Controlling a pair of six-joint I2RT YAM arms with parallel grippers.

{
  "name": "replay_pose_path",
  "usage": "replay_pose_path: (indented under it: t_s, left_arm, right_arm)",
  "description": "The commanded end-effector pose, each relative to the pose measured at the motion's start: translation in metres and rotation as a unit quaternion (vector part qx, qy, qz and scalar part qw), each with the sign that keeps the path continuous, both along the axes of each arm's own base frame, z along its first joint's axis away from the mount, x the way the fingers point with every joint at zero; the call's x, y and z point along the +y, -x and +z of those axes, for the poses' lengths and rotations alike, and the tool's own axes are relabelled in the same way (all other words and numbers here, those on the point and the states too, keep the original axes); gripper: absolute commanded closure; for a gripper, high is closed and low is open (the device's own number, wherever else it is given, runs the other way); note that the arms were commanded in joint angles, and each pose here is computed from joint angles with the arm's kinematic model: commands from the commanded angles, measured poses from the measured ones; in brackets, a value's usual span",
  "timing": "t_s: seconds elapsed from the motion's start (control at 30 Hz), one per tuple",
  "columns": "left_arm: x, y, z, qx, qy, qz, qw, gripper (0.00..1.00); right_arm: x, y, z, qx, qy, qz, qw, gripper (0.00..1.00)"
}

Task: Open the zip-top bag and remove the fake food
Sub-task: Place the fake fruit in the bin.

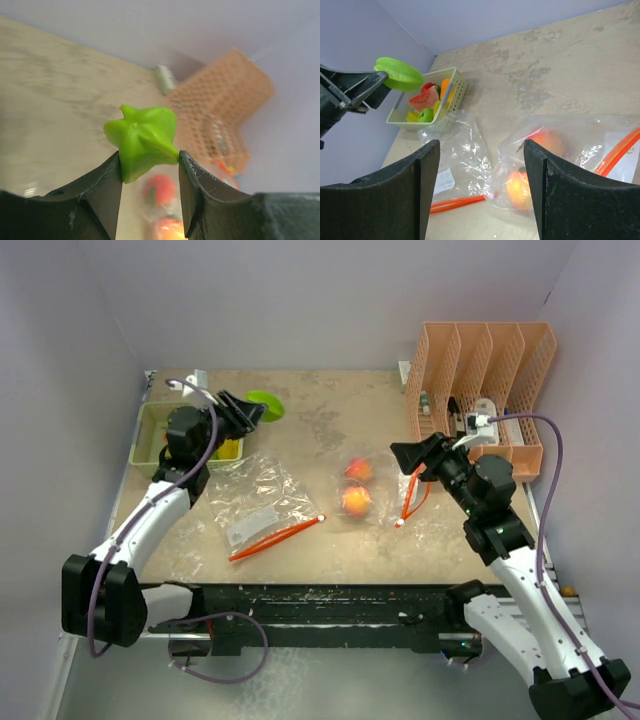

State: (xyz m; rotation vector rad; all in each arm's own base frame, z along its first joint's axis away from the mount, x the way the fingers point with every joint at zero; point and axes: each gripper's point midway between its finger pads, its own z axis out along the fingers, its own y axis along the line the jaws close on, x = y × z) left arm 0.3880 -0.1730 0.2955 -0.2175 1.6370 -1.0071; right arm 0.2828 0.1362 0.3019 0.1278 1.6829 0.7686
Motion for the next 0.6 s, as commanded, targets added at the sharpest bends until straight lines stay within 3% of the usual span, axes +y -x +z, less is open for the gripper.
replay_pose_path:
  t_s: [0.0, 0.13, 0.23, 0.43, 0.5, 0.57]
  left_arm:
    - [0.104, -0.014, -0.072, 0.159, -0.150, 0.195, 0.956, 0.62]
    - [0.162, -0.007, -0.113, 0.227, -0.191, 0.283, 0.912, 0.60]
    - [0.169, -0.010, -0.134, 0.248, -0.191, 0.300, 0.901, 0.59]
    - [0.176, -0.022, -0.164, 0.281, -0.189, 0.302, 0.891, 0.47]
    - [0.178, -0.025, -0.160, 0.275, -0.183, 0.303, 0.894, 0.38]
    - [0.178, -0.027, -0.154, 0.268, -0.180, 0.303, 0.897, 0.21]
  right_arm:
    - [0.003, -0.004, 0.020, -0.031, -0.007, 0.007, 0.999, 0.30]
    - [0.002, -0.005, 0.016, -0.028, -0.003, 0.004, 1.000, 0.30]
    - [0.002, -0.005, 0.012, -0.023, 0.001, 0.004, 1.000, 0.31]
    - [0.001, -0.002, 0.003, -0.010, 0.015, 0.009, 1.000, 0.31]
    - [0.000, -0.001, 0.000, -0.006, 0.020, 0.007, 1.000, 0.31]
    - [-0.001, 0.000, -0.001, -0.006, 0.021, 0.006, 1.000, 0.31]
